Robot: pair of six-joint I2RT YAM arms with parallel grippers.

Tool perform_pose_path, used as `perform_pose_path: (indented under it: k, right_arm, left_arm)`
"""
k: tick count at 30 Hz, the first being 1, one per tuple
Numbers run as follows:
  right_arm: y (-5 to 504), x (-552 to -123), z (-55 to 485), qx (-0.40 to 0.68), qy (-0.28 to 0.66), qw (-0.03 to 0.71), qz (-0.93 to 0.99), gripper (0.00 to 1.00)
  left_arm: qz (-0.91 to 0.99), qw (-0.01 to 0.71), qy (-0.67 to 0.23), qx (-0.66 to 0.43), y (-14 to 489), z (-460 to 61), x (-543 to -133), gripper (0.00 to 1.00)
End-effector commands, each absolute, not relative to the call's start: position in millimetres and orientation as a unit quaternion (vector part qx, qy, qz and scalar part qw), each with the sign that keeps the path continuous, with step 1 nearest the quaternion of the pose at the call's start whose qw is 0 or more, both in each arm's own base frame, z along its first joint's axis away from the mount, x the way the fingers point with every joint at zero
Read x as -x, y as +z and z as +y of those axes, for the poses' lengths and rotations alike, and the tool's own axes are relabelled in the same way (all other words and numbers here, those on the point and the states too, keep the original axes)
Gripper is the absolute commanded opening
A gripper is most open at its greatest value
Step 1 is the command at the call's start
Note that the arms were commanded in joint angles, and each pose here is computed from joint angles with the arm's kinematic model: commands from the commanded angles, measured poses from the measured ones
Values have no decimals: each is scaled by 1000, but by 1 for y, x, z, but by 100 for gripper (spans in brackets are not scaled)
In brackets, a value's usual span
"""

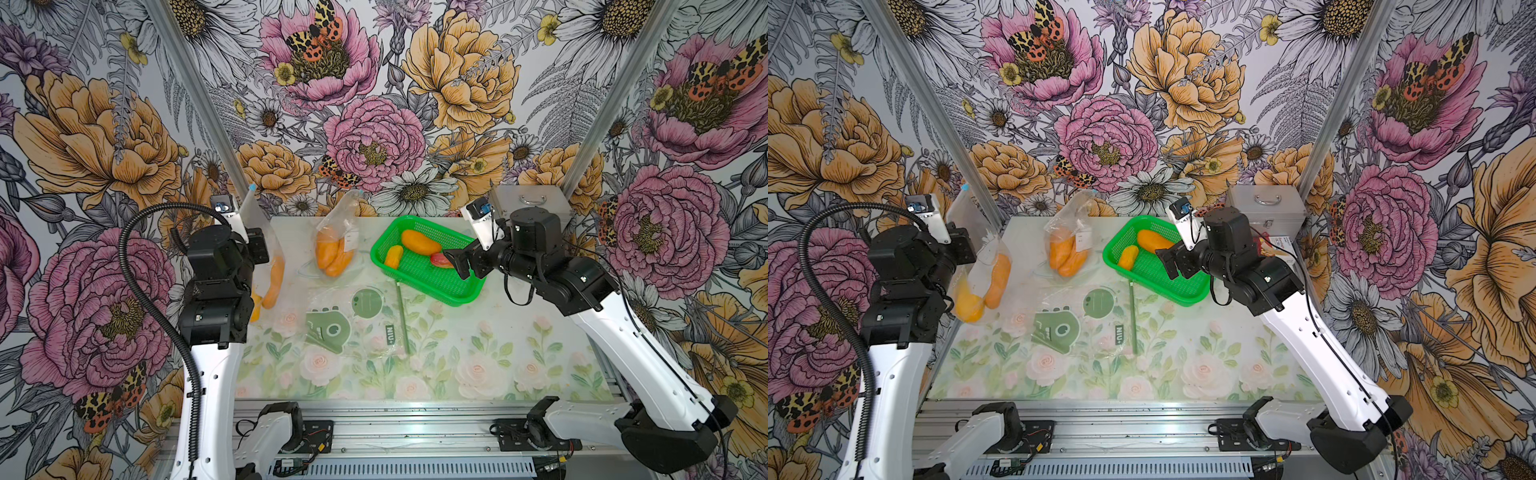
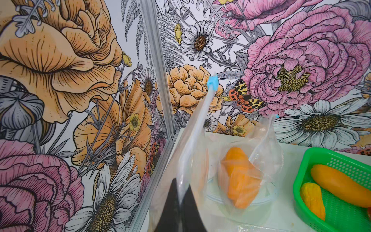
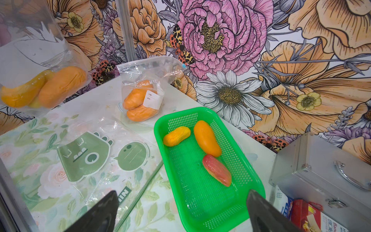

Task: Place the mango in a zip-top bag and seal the zipper
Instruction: Place the zipper food storage bag at the center of the board.

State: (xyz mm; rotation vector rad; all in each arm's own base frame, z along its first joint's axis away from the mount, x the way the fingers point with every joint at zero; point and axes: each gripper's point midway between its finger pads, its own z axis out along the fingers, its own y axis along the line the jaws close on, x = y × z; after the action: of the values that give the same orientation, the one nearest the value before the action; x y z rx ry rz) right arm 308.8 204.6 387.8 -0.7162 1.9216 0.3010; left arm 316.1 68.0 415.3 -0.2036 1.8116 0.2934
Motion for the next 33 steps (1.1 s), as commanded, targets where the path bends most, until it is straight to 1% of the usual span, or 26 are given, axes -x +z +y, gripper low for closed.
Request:
perform_pose_path:
  k: [1, 4, 11, 16, 22, 24, 25, 26, 27, 30, 33]
  right_arm:
    - [381, -317, 213, 283, 138, 505, 804, 99]
    - [374, -321, 215, 276, 140, 497, 811, 99]
    - [369, -327, 218, 270, 139, 491, 816, 99]
    - [367, -331, 221, 270, 140, 488, 818, 99]
    - [355, -340, 218, 240, 130, 481, 833, 99]
    - [346, -344, 215, 220, 126, 472, 844, 99]
    - [340, -346, 214, 207, 124, 467, 851, 100]
    - [331, -348, 215, 195, 125, 459, 858, 99]
    - [324, -350, 215, 187, 126, 451, 863, 99]
    - [298, -354, 214, 161, 123, 428, 881, 99]
    - [281, -354, 217, 149, 134, 414, 888, 99]
  left_arm:
    - [791, 596, 98, 95, 400, 71, -342, 0]
    - [791, 596, 84, 113, 380, 82, -360, 0]
    - [783, 601, 51, 154, 338, 91, -383, 0]
    - [763, 624, 22, 169, 333, 91, -404, 0]
    - [768, 618, 6, 167, 329, 84, -425, 0]
    - [769, 617, 0, 167, 327, 80, -425, 12]
    - [770, 616, -2, 165, 325, 77, -424, 20]
    - [772, 615, -6, 164, 324, 74, -423, 32]
    - [773, 614, -10, 161, 322, 72, -423, 39]
    - [778, 608, -24, 156, 314, 66, -421, 53]
    - [781, 604, -32, 153, 309, 62, -420, 70]
